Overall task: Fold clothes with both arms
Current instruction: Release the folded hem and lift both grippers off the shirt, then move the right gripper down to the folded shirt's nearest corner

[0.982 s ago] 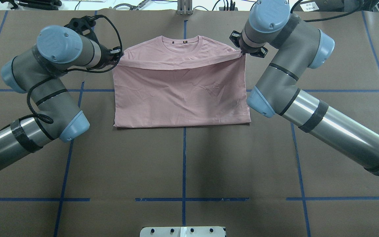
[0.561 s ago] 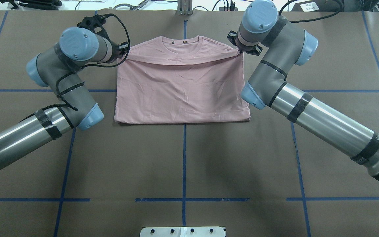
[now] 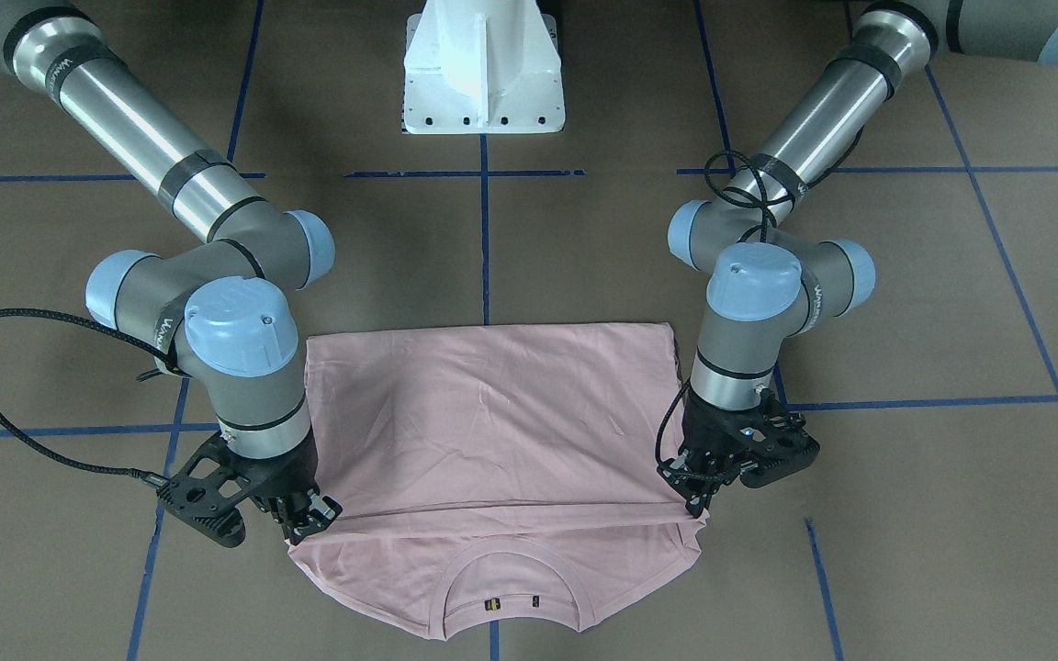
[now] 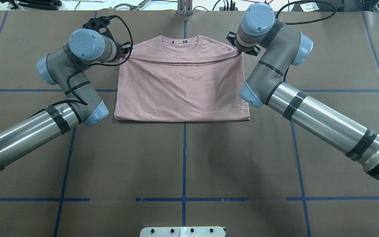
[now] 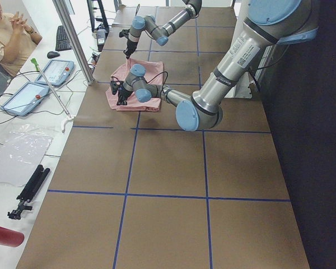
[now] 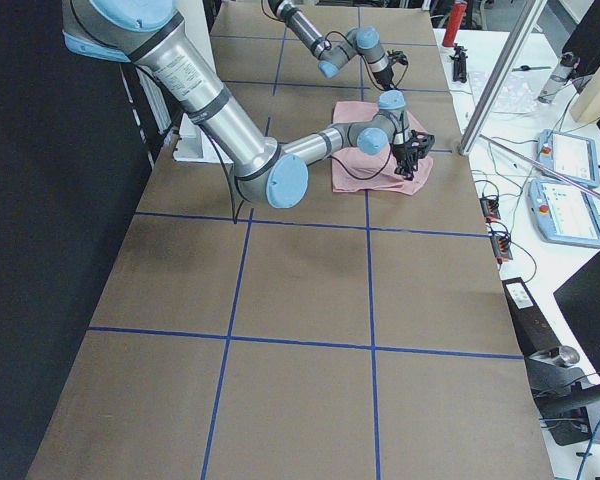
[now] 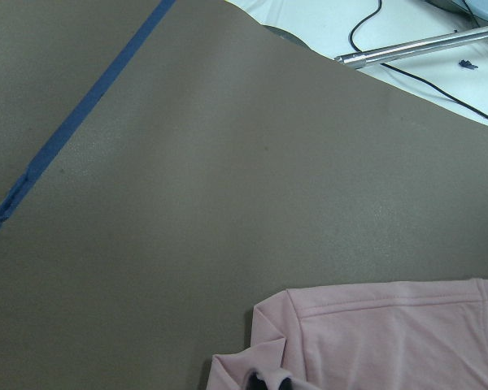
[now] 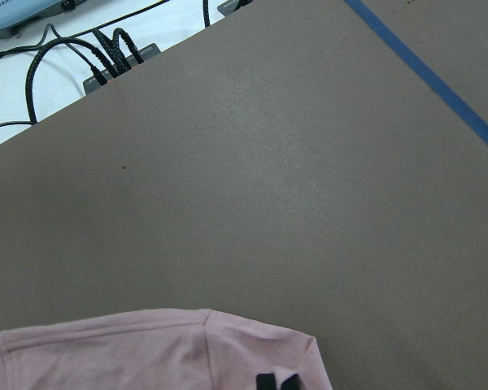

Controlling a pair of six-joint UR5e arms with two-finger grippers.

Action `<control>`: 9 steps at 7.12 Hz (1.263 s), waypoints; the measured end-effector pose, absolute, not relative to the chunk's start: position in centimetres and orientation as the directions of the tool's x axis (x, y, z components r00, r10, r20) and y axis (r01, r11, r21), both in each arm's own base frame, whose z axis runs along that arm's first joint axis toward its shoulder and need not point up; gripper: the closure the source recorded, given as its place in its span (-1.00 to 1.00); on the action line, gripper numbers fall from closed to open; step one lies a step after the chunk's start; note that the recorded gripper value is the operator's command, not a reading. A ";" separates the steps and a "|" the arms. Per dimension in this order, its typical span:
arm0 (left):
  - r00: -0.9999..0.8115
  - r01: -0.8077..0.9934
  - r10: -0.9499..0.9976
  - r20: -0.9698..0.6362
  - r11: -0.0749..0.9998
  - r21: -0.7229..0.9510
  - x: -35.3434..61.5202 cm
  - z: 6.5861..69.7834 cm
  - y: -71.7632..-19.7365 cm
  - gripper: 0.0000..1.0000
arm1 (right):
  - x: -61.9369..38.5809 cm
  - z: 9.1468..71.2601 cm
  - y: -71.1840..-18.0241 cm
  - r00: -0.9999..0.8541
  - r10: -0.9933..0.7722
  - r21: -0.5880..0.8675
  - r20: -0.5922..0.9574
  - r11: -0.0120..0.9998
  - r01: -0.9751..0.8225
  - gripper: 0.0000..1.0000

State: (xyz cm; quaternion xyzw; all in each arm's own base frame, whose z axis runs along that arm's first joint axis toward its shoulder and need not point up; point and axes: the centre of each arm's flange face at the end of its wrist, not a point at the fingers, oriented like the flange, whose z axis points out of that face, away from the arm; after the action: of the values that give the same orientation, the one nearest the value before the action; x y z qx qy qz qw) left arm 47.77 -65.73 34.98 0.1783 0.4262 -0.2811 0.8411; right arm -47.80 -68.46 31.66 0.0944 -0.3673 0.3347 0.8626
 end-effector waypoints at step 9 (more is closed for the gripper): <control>0.398 0.580 -0.256 -0.881 0.814 0.025 44.0 36.4 -61.5 0.35 | -46.8 30.2 -69.8 0.483 0.518 -0.096 0.706 0.746 -0.659 -0.19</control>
State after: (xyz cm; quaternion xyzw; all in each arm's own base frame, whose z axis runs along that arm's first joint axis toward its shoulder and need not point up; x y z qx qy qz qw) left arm 44.02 -61.52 36.36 0.1665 0.4855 -0.2551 0.8194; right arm -46.80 -69.83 30.22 0.0941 -0.3744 0.3438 0.8560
